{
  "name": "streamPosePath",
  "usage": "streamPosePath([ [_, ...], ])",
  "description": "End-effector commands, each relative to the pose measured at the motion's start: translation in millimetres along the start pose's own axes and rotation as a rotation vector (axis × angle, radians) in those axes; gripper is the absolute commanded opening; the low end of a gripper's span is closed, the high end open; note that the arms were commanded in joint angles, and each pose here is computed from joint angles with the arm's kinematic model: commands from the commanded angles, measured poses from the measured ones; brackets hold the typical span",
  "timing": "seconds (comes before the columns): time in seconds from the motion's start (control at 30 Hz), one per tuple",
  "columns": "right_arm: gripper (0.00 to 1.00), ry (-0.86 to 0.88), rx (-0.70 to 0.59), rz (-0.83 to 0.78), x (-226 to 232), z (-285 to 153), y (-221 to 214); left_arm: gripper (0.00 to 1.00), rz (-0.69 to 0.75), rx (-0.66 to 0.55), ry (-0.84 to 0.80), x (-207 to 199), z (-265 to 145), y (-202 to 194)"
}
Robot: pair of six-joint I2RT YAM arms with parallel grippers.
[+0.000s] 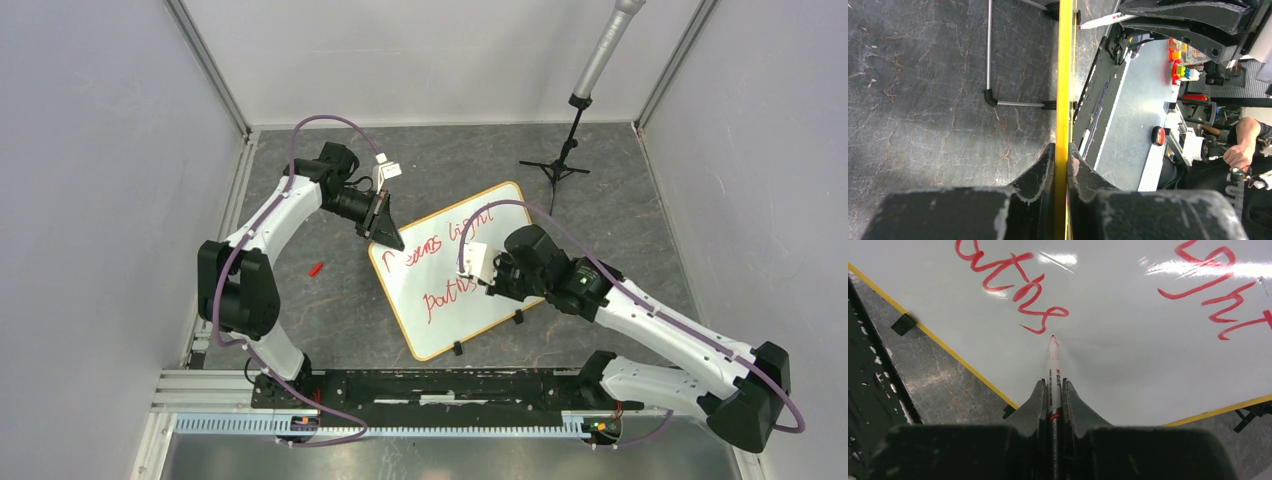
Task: Write a sentence on the whiteboard
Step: Write a sentence on the whiteboard, then pick up the pen cap from the center of the board.
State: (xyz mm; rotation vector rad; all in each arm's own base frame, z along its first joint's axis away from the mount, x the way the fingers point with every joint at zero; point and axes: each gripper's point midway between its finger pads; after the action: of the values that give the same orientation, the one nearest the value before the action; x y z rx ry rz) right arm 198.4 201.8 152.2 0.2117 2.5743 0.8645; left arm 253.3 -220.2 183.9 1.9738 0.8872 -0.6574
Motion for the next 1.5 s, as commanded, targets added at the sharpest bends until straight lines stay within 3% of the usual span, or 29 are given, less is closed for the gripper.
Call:
streamPosePath([
  [0.0, 0.00, 0.049, -0.157, -0.046, 0.5, -18.8, 39.4, 0.23, 0.052, 0.008, 0.058, 10.3, -0.9, 4.4],
  [0.17, 0.00, 0.083, -0.235, -0.073, 5.0, -32.6, 56.5, 0.64, 0.082, -0.045, 0.104, 3.5, -17.8, 21.4],
  [0.33, 0.00, 0.075, -0.272, -0.048, 1.7, -38.3, 67.9, 0.85, 0.103, -0.180, 0.188, -2.9, -74.6, 50.2],
  [0.5, 0.00, 0.055, -0.317, 0.013, -5.6, -42.0, 79.1, 0.85, 0.055, -0.295, 0.364, 28.7, -156.0, 27.8],
  [0.7, 0.00, 0.054, -0.349, 0.097, -22.6, -44.3, 87.7, 0.74, -0.067, -0.207, 0.540, 90.6, -198.4, -57.6],
  [0.87, 0.00, 0.076, -0.387, 0.159, -34.3, -47.6, 98.7, 0.69, -0.027, -0.097, 0.712, 140.2, -190.7, -108.6],
  [1.17, 0.00, 0.054, -0.393, 0.209, -57.4, -50.6, 103.9, 0.61, 0.010, 0.002, 0.775, 189.4, -166.6, -128.2],
  [1.47, 0.00, 0.034, -0.387, 0.222, -72.2, -55.0, 107.0, 0.55, 0.026, 0.097, 0.756, 206.6, -138.1, -142.9],
])
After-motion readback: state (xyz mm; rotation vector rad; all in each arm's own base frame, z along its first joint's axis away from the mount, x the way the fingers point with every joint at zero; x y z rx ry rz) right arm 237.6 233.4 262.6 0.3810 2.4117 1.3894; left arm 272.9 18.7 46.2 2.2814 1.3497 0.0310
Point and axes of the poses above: each gripper's point midway between its finger pads, its own z axis out along the fingers, its own x axis along the line the jaws close on, y = z × x
